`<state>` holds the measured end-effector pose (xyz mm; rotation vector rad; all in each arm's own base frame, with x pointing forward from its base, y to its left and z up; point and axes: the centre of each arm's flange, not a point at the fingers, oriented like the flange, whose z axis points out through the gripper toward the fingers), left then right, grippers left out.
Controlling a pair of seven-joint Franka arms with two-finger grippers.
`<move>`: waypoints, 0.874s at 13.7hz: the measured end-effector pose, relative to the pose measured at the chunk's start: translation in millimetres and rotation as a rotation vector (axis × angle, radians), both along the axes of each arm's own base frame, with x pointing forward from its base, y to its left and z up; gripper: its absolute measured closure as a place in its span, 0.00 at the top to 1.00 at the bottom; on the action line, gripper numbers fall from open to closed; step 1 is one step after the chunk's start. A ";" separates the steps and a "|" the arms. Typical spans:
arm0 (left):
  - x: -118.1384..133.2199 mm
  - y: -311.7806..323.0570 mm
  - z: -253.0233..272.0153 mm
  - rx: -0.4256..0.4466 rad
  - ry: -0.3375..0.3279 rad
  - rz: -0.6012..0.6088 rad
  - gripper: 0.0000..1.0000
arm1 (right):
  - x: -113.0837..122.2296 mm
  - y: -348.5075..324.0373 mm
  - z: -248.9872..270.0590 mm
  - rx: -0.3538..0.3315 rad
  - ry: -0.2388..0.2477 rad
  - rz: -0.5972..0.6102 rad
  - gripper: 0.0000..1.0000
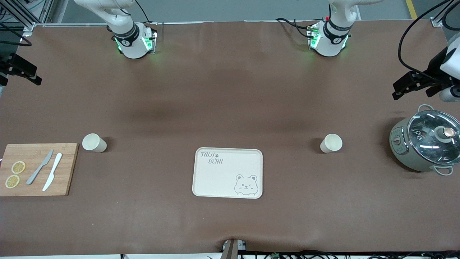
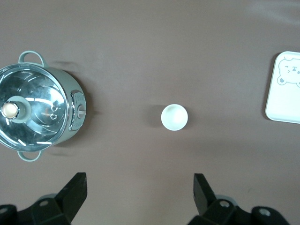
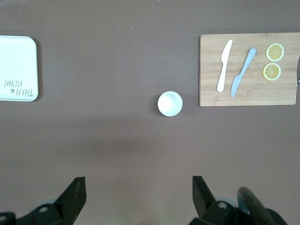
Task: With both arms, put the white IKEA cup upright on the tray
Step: 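Reach both grippers out toward the two white paper cups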
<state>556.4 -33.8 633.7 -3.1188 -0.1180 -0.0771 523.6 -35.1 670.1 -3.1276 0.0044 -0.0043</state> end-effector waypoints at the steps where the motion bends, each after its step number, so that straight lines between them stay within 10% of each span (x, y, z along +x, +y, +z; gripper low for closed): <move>1: 5.7 0.3 -7.3 -0.001 0.013 0.000 1.00 | 0.9 -0.1 -1.4 0.000 0.002 0.000 1.00; 12: 21.6 -0.4 -95.9 -0.002 0.103 0.049 1.00 | 39.4 1.0 -54.4 0.001 0.056 0.005 1.00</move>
